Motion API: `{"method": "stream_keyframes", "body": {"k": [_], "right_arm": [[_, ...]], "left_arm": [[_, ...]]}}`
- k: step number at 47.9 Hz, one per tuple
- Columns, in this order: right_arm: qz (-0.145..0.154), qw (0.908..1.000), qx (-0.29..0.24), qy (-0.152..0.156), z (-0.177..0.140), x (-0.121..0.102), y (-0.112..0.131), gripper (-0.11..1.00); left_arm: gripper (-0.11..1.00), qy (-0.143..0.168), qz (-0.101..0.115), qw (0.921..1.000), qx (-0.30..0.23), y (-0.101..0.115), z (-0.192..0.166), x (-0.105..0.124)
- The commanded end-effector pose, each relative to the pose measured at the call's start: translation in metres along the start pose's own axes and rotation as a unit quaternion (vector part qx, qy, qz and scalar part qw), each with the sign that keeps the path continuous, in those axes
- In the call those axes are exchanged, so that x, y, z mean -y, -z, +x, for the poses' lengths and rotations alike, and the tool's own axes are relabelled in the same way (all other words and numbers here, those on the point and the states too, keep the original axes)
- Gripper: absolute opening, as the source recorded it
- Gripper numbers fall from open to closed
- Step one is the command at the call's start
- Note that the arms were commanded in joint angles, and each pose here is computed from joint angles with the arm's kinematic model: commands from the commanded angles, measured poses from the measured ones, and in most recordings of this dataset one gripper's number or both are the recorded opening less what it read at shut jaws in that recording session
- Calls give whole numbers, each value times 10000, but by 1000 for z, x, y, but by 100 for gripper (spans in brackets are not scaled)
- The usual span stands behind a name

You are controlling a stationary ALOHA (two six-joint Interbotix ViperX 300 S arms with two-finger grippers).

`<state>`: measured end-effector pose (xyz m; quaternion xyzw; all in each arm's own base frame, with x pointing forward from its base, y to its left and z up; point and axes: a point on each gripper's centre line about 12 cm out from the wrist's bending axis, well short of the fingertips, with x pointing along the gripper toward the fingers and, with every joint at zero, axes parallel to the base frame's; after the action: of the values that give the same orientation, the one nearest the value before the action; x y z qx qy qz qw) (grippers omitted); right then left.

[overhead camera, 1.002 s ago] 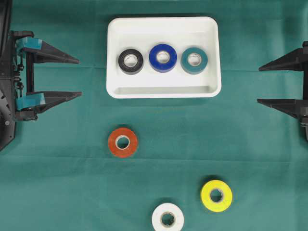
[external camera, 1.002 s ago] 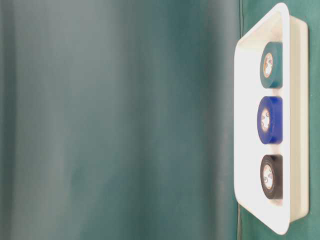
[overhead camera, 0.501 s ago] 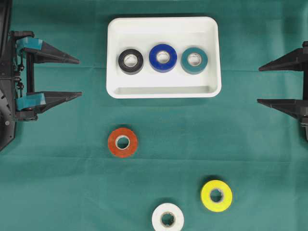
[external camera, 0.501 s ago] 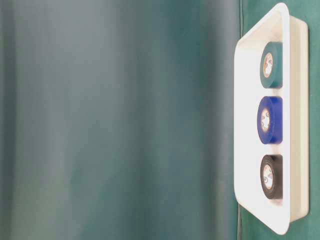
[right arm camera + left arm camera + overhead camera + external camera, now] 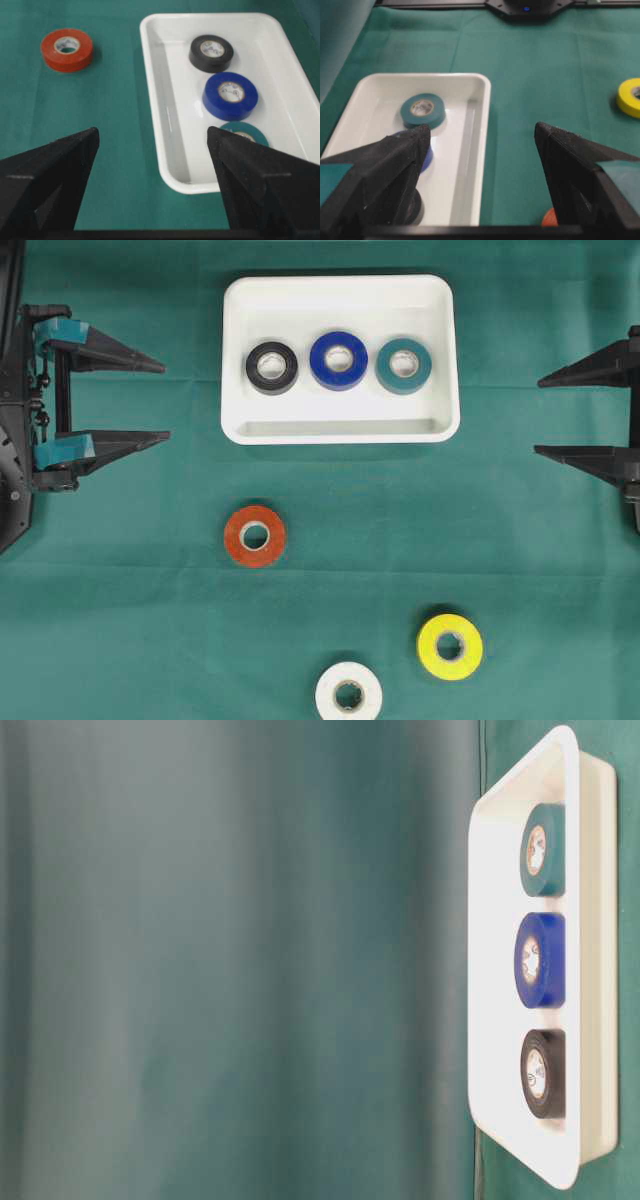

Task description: Pick up the tape from a random location and place it into the white case.

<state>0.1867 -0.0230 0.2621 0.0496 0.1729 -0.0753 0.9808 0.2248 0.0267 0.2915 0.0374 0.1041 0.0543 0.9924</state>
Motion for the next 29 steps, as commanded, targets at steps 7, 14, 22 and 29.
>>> {"method": "stream_keyframes", "body": {"k": [7, 14, 22, 29], "right_arm": [[-19, 9999, 130, -14, -1, -1, -10, 84], [-16, 9999, 130, -7, -1, -1, -10, 84], [-17, 9999, 122, -8, 0, -1, -9, 84], [-17, 9999, 122, -8, 0, -1, -9, 84]], "left_arm": [[84, 13, -12, 10000, 24, -3, 3, 0], [84, 16, -20, 10000, -6, -2, 4, 1], [84, 9, -21, 10000, -15, -1, 4, 0], [84, 9, -21, 10000, -15, -1, 4, 0]]}}
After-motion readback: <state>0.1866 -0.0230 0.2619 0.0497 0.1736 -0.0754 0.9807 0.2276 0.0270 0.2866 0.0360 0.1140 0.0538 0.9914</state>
